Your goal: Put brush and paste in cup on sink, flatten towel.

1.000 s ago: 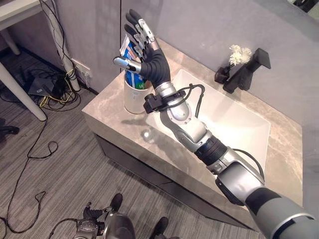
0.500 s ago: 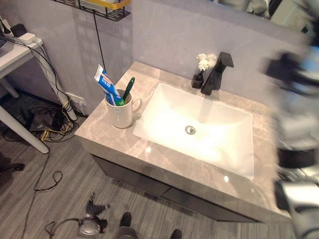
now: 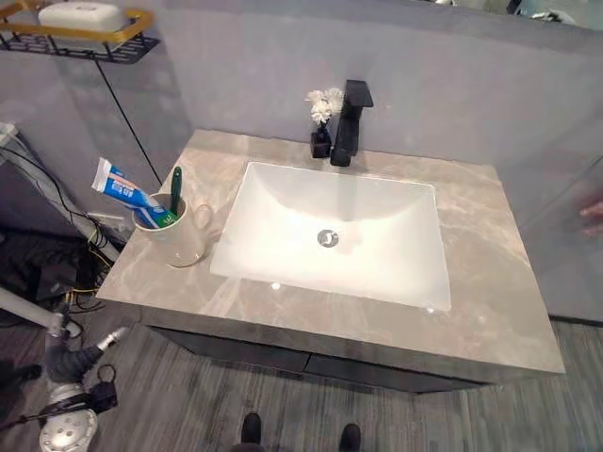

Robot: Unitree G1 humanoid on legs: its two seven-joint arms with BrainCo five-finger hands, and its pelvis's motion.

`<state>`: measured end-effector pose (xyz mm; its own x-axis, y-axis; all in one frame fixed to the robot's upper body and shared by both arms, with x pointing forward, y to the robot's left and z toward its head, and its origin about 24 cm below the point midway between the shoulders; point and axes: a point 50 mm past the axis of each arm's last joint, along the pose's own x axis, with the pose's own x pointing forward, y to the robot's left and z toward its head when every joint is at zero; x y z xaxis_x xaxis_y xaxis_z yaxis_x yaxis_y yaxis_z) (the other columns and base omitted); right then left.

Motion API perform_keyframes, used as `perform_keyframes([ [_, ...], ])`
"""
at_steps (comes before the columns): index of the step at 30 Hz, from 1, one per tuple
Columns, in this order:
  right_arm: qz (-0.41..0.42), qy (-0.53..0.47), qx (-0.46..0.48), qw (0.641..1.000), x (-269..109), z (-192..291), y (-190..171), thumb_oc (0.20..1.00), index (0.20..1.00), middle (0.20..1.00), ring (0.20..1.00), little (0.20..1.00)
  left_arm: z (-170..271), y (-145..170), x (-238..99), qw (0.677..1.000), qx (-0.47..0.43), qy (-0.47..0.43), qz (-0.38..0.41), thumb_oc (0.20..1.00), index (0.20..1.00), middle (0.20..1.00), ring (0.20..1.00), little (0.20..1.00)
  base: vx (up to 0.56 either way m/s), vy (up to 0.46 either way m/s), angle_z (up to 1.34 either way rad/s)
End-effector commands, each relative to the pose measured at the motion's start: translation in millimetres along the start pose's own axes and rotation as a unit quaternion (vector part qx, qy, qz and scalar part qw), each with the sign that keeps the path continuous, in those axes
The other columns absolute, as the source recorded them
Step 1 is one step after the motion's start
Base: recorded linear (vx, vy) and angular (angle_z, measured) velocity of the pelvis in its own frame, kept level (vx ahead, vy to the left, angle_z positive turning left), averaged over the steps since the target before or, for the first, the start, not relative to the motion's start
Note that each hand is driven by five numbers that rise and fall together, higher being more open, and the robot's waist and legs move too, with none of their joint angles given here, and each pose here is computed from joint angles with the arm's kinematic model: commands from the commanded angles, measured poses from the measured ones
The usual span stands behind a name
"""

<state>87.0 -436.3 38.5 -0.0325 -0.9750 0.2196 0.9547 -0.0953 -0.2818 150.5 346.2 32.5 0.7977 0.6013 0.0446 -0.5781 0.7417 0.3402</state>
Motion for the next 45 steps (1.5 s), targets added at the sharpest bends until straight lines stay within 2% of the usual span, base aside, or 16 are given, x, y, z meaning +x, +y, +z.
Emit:
perform_keyframes([
  [1,0.025,0.054,-0.014,0.998,3.3,-19.9,1.3,1.0,1.0,1.0,1.0,1.0,46.3,4.6,13.9,0.993,-0.036,-0.113,-0.014,1.0,1.0,1.0,1.0,1.0,-0.01,-0.011,-0.08],
  [3,0.065,0.149,-0.044,0.986,-19.4,-59.1,3.1,1.0,1.0,1.0,1.0,1.0,61.3,1.3,14.3,0.987,-0.06,-0.145,-0.031,1.0,1.0,1.0,1.0,1.0,-0.03,-0.009,-0.09],
  [4,0.067,0.149,-0.043,0.986,-18.8,-58.8,3.7,1.0,1.0,1.0,1.0,1.0,61.3,2.0,14.3,0.987,-0.061,-0.145,-0.03,1.0,1.0,1.0,1.0,1.0,-0.03,-0.008,-0.11],
  [5,0.128,0.226,-0.063,0.964,-48.5,-86.7,11.7,1.0,1.0,1.0,1.0,1.0,77.6,-7.5,16.4,0.978,-0.093,-0.175,-0.059,0.2,0.2,0.2,0.2,0.2,0.0,-0.01,-0.14],
  [6,0.131,0.228,-0.06,0.963,-48.0,-86.7,12.3,1.0,1.0,1.0,1.0,1.0,77.8,-6.0,16.6,0.979,-0.093,-0.174,-0.058,0.2,0.2,0.2,0.2,0.2,-0.05,-0.02,-0.11],
  [7,0.218,0.314,-0.074,0.921,-86.9,-114.9,16.5,1.0,1.0,1.0,1.0,1.0,95.2,-13.9,18.4,0.966,-0.119,-0.206,-0.104,0.2,0.2,0.2,0.2,0.2,-0.02,-0.026,-0.08],
  [8,0.291,0.334,-0.094,0.892,-107.5,-124.2,20.1,1.0,1.0,1.0,1.0,1.0,100.1,-17.1,20.8,0.961,-0.135,-0.21,-0.121,0.2,0.2,0.2,0.2,0.2,-0.03,-0.027,-0.02],
  [10,0.436,0.33,-0.156,0.822,-142.3,-132.9,29.0,1.0,1.0,1.0,1.0,1.0,107.9,-20.0,21.0,0.952,-0.131,-0.223,-0.163,0.2,0.2,0.2,0.2,0.2,0.0,0.0,0.0],
  [11,0.482,0.315,-0.178,0.798,-151.2,-132.9,32.4,1.0,1.0,1.0,1.0,1.0,109.5,-19.8,20.0,0.949,-0.129,-0.223,-0.181,0.2,0.2,0.2,0.2,0.2,0.0,-0.018,-0.03],
  [14,0.542,0.309,-0.199,0.756,-173.5,-135.8,35.1,1.0,1.0,1.0,1.0,1.0,117.0,-15.7,15.7,0.944,-0.117,-0.238,-0.197,0.2,0.2,0.2,0.2,0.2,0.02,-0.014,-0.05],
  [23,0.551,0.297,-0.249,0.74,-180.2,-143.0,25.3,1.0,1.0,1.0,1.0,1.0,121.2,-12.5,12.5,0.943,-0.131,-0.254,-0.172,0.2,0.2,0.2,0.2,0.2,0.0,-0.005,0.02],
  [27,0.525,0.304,-0.273,0.746,-172.5,-147.8,16.8,1.0,1.0,1.0,1.0,1.0,114.8,-28.0,7.1,0.932,-0.185,-0.224,-0.218,0.2,0.2,0.2,0.2,0.2,0.0,-0.004,0.02],
  [30,0.527,0.284,-0.264,0.756,-168.1,-141.0,26.0,1.0,1.0,1.0,1.0,1.0,94.6,-40.7,-0.1,0.925,-0.214,-0.16,-0.272,0.2,0.2,0.2,0.2,0.2,0.0,-0.008,0.0],
  [34,0.535,0.25,-0.259,0.764,-171.3,-132.7,38.3,1.0,1.0,1.0,1.0,1.0,78.1,-47.3,2.8,0.933,-0.223,-0.127,-0.253,0.2,0.2,0.2,0.2,0.2,0.0,-0.002,-0.01],
  [38,0.581,0.187,-0.286,0.739,-183.5,-122.0,55.9,1.0,1.0,1.0,1.0,1.0,73.8,-62.0,11.0,0.936,-0.229,-0.113,-0.241,0.2,0.2,0.2,0.2,0.2,0.0,0.0,0.0],
  [45,0.613,0.149,-0.309,0.712,-191.3,-117.8,62.7,1.0,1.0,1.0,1.0,1.0,77.2,-57.9,28.8,0.945,-0.205,-0.114,-0.227,0.2,0.2,0.2,0.2,0.2,0.0,0.0,0.0],
])
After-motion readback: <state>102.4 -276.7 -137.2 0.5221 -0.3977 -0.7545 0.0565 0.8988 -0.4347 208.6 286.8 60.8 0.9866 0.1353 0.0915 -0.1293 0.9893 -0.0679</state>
